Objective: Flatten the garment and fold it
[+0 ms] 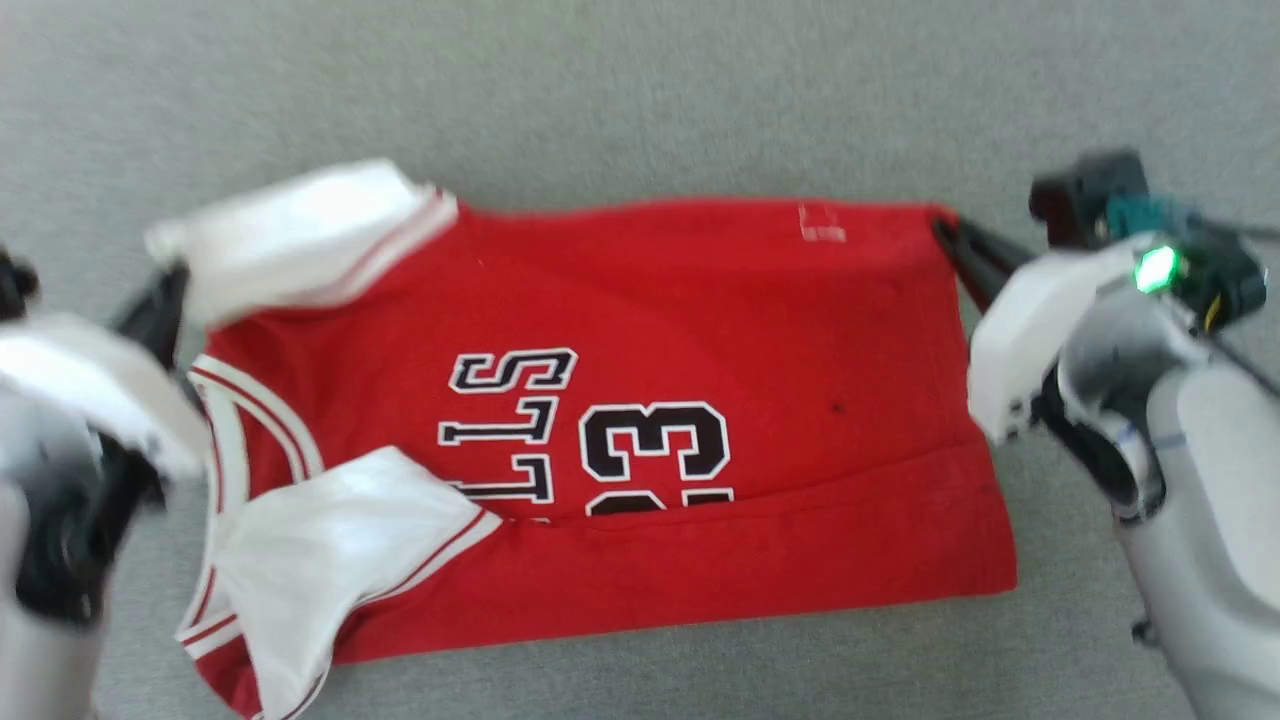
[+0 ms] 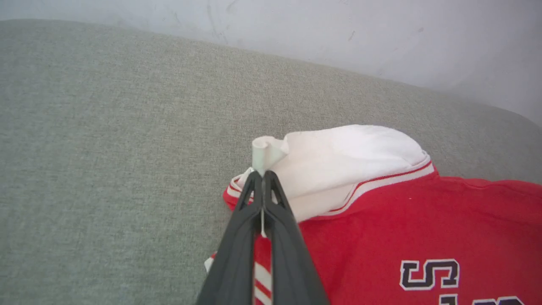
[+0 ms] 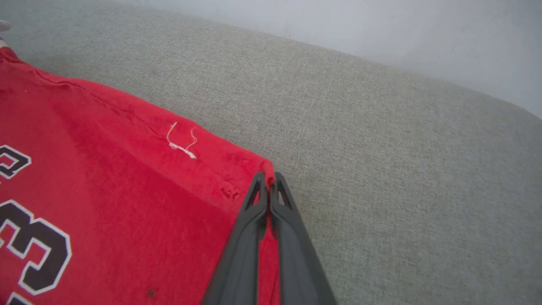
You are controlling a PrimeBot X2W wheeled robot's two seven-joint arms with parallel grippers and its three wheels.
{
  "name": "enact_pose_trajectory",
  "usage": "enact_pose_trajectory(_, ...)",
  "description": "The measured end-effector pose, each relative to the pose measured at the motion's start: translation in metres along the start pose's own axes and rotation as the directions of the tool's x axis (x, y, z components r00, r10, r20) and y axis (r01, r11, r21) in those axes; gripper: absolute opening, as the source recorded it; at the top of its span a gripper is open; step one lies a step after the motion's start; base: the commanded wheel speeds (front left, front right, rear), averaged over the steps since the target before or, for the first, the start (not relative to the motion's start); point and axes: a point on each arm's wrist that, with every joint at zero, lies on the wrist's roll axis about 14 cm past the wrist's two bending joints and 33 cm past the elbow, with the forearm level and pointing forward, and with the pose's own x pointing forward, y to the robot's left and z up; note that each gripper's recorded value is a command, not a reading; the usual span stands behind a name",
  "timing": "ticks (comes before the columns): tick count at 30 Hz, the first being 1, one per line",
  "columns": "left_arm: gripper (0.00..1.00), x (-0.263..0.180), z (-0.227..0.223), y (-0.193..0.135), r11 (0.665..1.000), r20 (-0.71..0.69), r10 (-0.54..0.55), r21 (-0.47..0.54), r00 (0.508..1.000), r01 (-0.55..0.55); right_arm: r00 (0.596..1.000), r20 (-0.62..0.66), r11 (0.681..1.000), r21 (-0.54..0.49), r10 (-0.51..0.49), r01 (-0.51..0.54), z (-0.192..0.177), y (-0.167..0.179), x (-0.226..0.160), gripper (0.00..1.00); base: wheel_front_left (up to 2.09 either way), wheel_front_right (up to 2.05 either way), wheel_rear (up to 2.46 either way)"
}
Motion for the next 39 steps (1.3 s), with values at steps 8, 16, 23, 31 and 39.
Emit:
enact_pose_trajectory(8,0.00,-0.080,-0.041,0.009,0.994,-0.048,0.042,-0.097,0.998,-0.047,0.998,-0.055,0.999,0.033,0.006,-0.004,-0.033,0.012,-0.039,0.00,0.00,0.00,0.00)
enact_pose_trajectory(16,0.00,-0.124,-0.093,0.008,0.973,-0.136,0.065,-0.210,0.989,-0.093,0.981,-0.195,0.999,0.044,0.022,-0.014,-0.073,0.021,-0.059,0.00,0.00,0.00,0.00)
enact_pose_trajectory(23,0.00,-0.131,-0.138,0.004,0.958,-0.235,0.066,-0.256,0.970,-0.127,0.960,-0.276,0.998,0.054,0.044,-0.030,-0.102,0.032,-0.065,0.00,0.00,0.00,0.00)
enact_pose_trajectory(31,0.74,-0.125,-0.148,0.002,0.955,-0.205,0.069,-0.268,0.976,-0.123,0.959,-0.280,0.996,0.081,0.051,-0.030,-0.112,0.042,-0.064,0.89,0.00,0.00,0.00)
enact_pose_trajectory(39,1.00,-0.127,-0.116,0.003,0.978,0.012,0.101,-0.183,0.995,-0.097,0.988,-0.155,0.983,0.182,0.025,0.004,-0.098,0.048,-0.074,1.00,0.00,0.00,0.00)
